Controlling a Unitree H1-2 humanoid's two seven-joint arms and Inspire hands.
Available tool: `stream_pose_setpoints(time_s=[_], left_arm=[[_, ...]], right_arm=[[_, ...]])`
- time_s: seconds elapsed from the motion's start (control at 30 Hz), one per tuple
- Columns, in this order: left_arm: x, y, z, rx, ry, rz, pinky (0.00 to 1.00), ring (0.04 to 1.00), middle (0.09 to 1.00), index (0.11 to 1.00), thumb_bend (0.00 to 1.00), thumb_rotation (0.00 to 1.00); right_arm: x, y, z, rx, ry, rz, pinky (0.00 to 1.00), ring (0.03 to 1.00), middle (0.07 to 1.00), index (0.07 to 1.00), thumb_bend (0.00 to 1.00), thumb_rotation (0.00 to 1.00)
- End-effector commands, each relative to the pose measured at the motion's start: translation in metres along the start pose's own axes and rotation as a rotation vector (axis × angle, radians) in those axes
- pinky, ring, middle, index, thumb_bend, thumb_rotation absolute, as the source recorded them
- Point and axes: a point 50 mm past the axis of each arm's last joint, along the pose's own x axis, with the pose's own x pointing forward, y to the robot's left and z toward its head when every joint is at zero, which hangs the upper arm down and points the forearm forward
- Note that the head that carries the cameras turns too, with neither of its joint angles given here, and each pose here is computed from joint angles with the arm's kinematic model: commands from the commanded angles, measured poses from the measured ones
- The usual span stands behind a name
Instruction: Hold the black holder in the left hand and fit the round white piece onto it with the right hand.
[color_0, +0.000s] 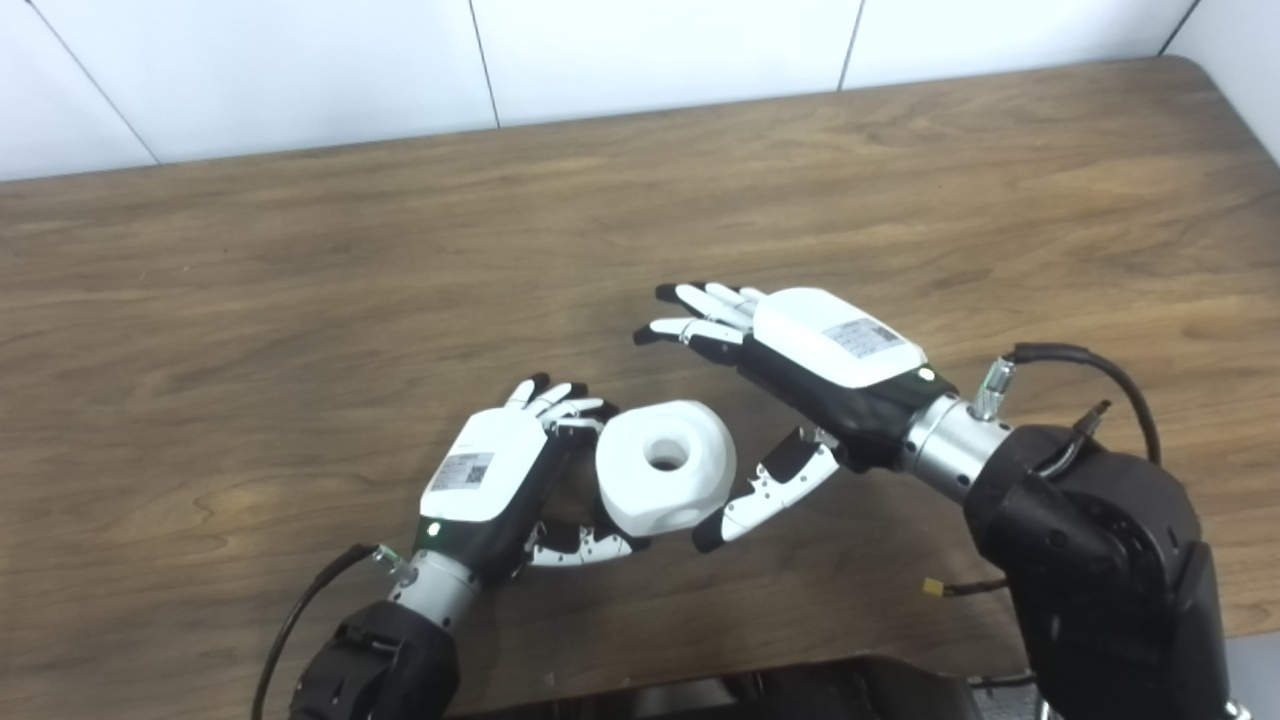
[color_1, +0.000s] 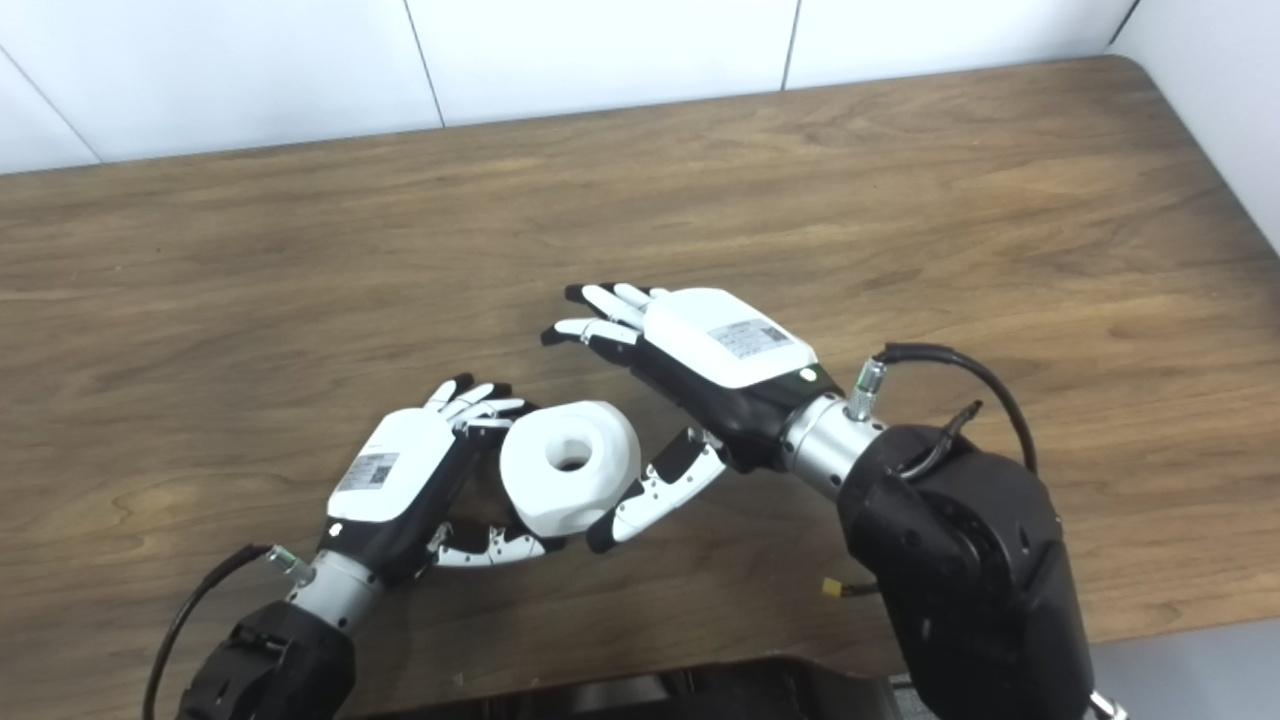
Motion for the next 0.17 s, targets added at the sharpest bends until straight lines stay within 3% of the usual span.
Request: stream_pose_setpoints(time_s=[0.0, 0.13], left_arm=[[0.0000, -0.0016, -0.0013, 0.007, -0.001, -0.020, 1.00, 0.912, 0.799, 0.488, 0.52, 0.06], [-0.0005, -0.0004, -0.0028, 0.003, 0.003, -0.021, 1.00, 0.900, 0.784, 0.487, 0.52, 0.06]], right_arm=[[-0.0045, -0.0152, 0.0058, -0.029, -0.029, -0.067, 0.98, 1.000, 1.000, 0.921, 1.00, 0.46], [-0.0044, -0.0221, 0.0046, -0.030, -0.012, -0.086, 1.00, 1.000, 1.000, 0.926, 1.00, 0.46]])
